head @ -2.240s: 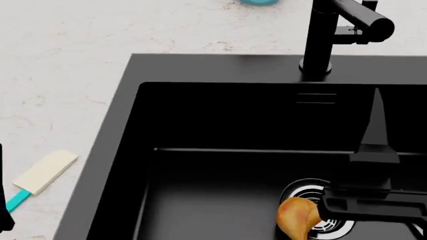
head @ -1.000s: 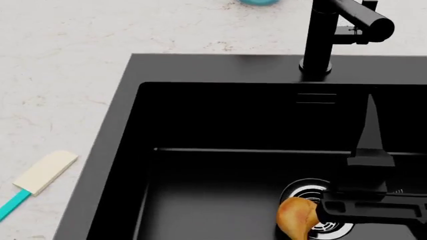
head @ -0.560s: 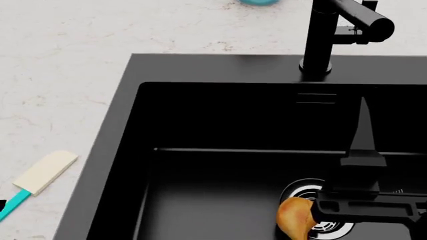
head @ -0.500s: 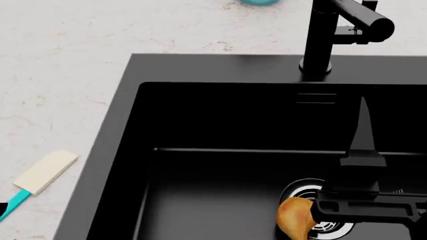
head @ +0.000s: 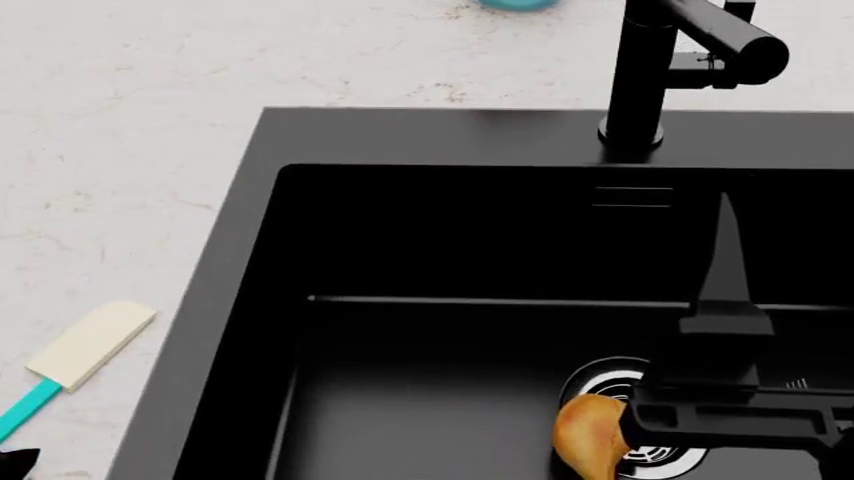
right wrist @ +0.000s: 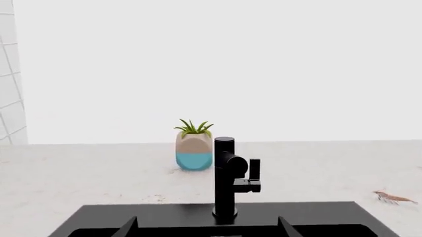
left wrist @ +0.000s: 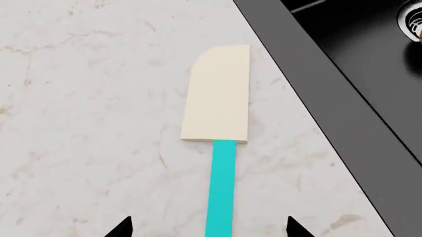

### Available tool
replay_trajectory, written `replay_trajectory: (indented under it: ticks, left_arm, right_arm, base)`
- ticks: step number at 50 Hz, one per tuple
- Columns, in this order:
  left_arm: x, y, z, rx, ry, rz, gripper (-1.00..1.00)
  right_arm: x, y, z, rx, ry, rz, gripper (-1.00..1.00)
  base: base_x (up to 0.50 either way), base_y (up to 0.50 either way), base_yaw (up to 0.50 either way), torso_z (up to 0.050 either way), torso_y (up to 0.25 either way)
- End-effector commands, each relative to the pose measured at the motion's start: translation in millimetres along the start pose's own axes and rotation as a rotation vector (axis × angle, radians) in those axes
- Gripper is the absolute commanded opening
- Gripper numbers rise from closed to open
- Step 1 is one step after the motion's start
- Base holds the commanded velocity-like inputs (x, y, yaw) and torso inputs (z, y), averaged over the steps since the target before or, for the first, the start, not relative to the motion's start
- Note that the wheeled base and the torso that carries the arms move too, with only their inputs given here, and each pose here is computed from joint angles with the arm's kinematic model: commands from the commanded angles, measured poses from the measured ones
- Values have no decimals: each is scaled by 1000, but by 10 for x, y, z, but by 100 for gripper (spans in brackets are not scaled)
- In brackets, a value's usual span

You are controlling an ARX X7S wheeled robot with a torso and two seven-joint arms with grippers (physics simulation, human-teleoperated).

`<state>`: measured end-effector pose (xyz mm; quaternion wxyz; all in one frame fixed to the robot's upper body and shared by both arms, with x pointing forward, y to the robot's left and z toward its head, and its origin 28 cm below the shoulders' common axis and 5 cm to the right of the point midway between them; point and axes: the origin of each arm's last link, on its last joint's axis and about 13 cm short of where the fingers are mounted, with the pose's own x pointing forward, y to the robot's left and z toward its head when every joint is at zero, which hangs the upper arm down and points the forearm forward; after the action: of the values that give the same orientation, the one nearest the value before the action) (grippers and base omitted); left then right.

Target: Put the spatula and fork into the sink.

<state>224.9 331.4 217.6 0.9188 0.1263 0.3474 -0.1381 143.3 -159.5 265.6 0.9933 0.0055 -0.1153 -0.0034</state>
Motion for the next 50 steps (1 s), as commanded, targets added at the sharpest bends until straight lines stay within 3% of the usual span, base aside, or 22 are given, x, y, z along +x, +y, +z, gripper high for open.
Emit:
replay_trajectory:
  ticks: [1,13,14,27,41,50]
  left_arm:
    - [142,-24,-123,-24,31,-5,100]
    - [293,-50,-388,-66,100,-16,100]
    - [298,-41,-391,-78,100,-11,-100]
    - [276,4,-345,-124,60,43,-100]
    - [-61,17,339,-26,-237,150,-100]
    - [-244,-8,696,32,-355,163,-100]
  right_arm:
    - [21,-8,12,5,-41,13,100]
    - [11,-15,14,4,-40,6,100]
    - [12,-15,14,5,-39,5,100]
    - [13,-14,21,3,-38,0,100]
    - [32,-36,-16,7,-37,-2,100]
    - [51,-42,-35,8,-32,-2,100]
  base:
    - [0,0,-3,0,0]
    - [3,0,-3,-2,0]
    - [0,-3,-4,0,0]
    - [4,0,-3,-3,0]
    - [4,-1,-3,-1,0]
    - [0,0,0,0,0]
